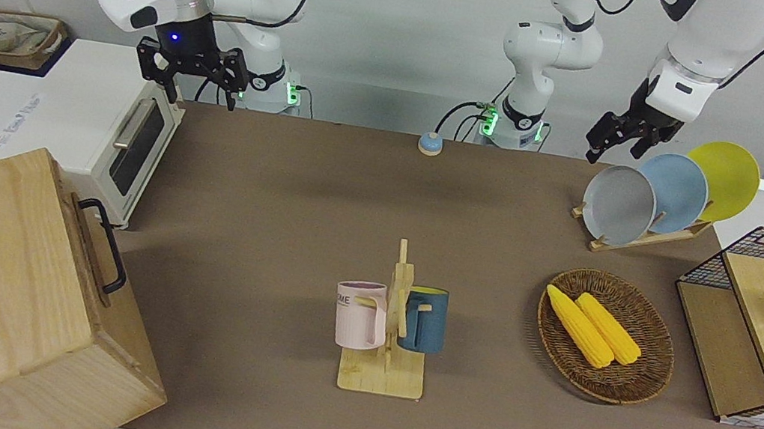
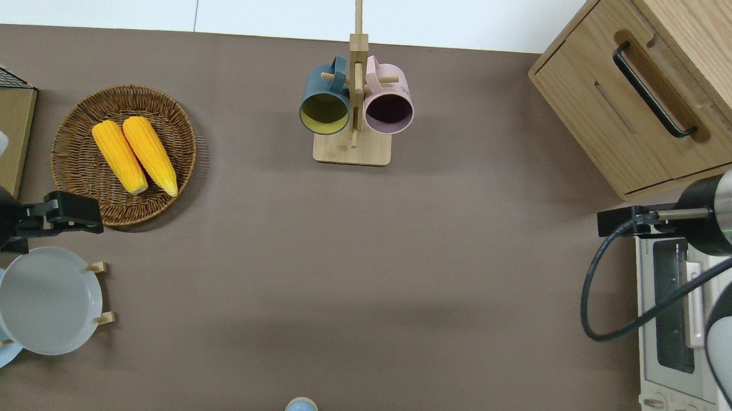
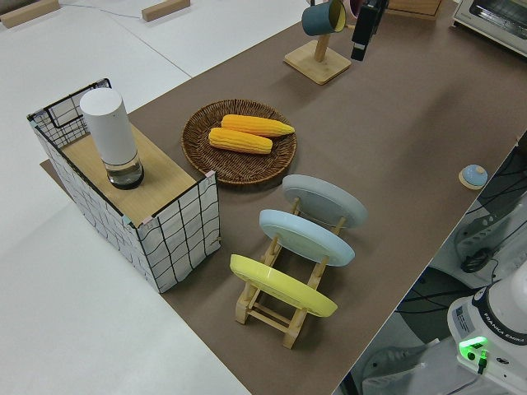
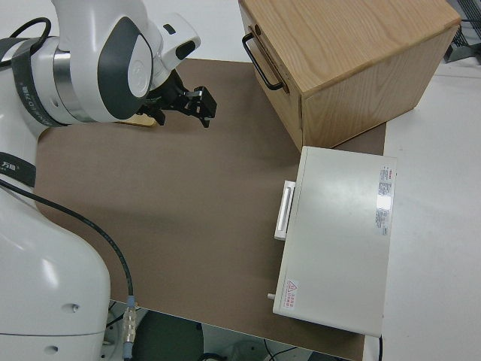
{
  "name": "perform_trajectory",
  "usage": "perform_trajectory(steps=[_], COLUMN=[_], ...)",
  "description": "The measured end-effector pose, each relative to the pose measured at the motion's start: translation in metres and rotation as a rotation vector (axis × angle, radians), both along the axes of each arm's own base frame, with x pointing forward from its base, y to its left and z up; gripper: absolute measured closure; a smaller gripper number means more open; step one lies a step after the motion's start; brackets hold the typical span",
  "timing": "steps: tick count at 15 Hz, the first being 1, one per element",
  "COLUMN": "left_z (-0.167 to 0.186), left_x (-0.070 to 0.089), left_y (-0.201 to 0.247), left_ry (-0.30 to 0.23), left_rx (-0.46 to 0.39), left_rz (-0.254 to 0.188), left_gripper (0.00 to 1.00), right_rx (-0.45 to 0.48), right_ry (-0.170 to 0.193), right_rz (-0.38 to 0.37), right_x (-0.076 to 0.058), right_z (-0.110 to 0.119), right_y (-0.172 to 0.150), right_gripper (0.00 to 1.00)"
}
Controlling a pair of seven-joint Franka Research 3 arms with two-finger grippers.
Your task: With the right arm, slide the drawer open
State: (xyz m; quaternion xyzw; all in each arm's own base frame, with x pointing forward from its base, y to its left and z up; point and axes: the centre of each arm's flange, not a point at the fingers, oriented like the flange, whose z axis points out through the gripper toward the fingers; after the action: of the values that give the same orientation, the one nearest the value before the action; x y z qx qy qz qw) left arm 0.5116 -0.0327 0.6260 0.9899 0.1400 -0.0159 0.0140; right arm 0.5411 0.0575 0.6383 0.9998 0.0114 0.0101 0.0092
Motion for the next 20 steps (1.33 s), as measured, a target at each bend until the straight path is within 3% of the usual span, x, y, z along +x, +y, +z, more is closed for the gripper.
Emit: perform_trajectory(steps=[13, 20], left_z=[0.000, 0.000], left_x=[0.000, 0.000], left_y=[0.000, 0.000], left_ry=[0.000, 0.000], left_rx=[0.000, 0.000], left_rz=[0.000, 0.000], left_gripper=[0.00, 0.00], right_rx=[-0.004, -0.005], right_ry=[0.052, 0.054], right_rz=[0.050, 0.036], right_x=[-0.010, -0.010], right_z=[-0.004, -0.004], right_y=[0.029, 0.027], right_gripper=[0.01, 0.01])
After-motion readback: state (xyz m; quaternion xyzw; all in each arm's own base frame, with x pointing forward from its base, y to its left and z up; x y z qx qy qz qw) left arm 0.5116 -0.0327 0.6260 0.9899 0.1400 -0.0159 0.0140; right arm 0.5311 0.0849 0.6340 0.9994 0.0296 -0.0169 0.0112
